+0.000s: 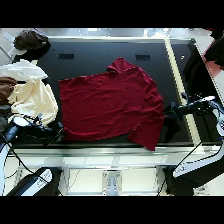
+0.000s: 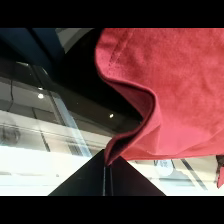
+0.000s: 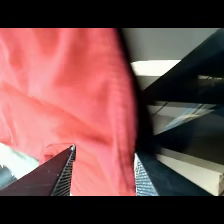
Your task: Fold the shirts.
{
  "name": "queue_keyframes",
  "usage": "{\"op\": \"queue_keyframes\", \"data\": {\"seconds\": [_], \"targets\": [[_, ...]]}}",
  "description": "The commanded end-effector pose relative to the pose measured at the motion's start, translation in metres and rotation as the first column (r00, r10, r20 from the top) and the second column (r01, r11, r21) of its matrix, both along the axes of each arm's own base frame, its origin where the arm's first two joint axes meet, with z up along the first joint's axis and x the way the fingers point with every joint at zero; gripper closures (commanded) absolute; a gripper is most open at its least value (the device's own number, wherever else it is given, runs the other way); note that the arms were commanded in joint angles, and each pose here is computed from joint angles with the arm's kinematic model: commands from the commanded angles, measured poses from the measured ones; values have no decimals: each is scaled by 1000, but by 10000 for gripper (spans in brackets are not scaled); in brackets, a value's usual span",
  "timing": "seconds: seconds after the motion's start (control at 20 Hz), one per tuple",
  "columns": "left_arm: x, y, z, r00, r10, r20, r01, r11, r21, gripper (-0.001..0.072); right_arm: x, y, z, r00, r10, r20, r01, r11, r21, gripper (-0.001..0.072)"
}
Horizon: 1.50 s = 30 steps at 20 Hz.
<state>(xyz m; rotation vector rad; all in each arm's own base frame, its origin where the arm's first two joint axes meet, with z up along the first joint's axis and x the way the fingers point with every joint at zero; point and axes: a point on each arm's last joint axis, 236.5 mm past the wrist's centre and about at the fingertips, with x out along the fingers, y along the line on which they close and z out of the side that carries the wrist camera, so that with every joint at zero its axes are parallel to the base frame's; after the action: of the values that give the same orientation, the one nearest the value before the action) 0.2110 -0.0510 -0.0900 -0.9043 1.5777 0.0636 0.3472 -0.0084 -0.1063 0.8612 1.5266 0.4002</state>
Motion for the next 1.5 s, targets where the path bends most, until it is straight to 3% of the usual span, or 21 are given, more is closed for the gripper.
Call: {"op": "queue_keyframes", "data": {"seconds": [0.0, 0.05, 0.1, 0.25, 0.35, 0.45, 0.6, 0.65, 0.75, 0.8, 0.9, 0.95, 1.05, 1.15, 1.25, 1.35, 1.45], "targets": [[3, 2, 0, 1000, 5, 10, -5, 1000, 7, 698, -1, 22, -14, 995, 104, 0, -103, 993, -63, 373], [3, 2, 0, 1000, 6, 12, -6, 1000, 7, 698, -1, 34, -9, 991, 134, 13, -134, 990, -34, 657], [7, 3, 2, 1000, 4, 29, -4, 1000, 14, 698, -1, 50, 6, 982, 182, 56, -184, 983, 30, 699], [50, 19, 43, 966, -85, 242, 62, 993, 102, 699, 17, 78, 78, 961, 177, 211, -217, 959, 184, 701], [93, 34, 115, 861, -199, 468, 97, 968, 232, 699, 28, 81, 143, 909, 180, 376, -247, 959, 138, 701], [130, 51, 220, 667, -291, 686, 7, 923, 385, 699, 28, 82, 214, 811, 217, 544, -268, 963, 16, 701], [131, 64, 387, 331, -375, 866, -258, 847, 465, 698, -3, 83, 329, 576, 350, 739, -219, 937, -273, 701], [113, 63, 424, 275, -430, 860, -301, 811, 502, 699, -18, 84, 369, 480, 400, 781, -159, 915, -371, 701], [74, 70, 465, 271, -542, 795, -360, 709, 606, 700, -56, 96, 449, 285, 447, 848, -8, 886, -464, 700], [54, 80, 481, 296, -587, 754, -399, 641, 656, 700, -82, 105, 492, 181, 451, 874, 84, 878, -471, 699], [23, 89, 515, 304, -632, 712, -471, 550, 689, 702, -133, 120, 565, -42, 470, 882, 267, 856, -443, 699], [10, 86, 540, 265, -657, 706, -511, 525, 680, 701, -157, 125, 596, -142, 475, 868, 343, 847, -407, 700], [-8, 78, 582, 193, -706, 682, -571, 484, 663, 702, -195, 132, 629, -238, 494, 836, 429, 826, -365, 700], [-5, 79, 589, 198, -709, 677, -564, 483, 670, 702, -200, 123, 635, -215, 494, 842, 482, 804, -349, 700], [17, 82, 570, 244, -694, 678, -498, 510, 701, 701, -176, 97, 621, -103, 488, 867, 523, 768, -371, 700], [54, 75, 517, 333, -663, 670, -293, 602, 742, 701, -133, 68, 585, 64, 477, 877, 504, 743, -441, 700], [96, 59, 456, 402, -637, 658, -53, 701, 711, 701, -84, 55, 519, 266, 436, 860, 356, 785, -507, 701]]}}
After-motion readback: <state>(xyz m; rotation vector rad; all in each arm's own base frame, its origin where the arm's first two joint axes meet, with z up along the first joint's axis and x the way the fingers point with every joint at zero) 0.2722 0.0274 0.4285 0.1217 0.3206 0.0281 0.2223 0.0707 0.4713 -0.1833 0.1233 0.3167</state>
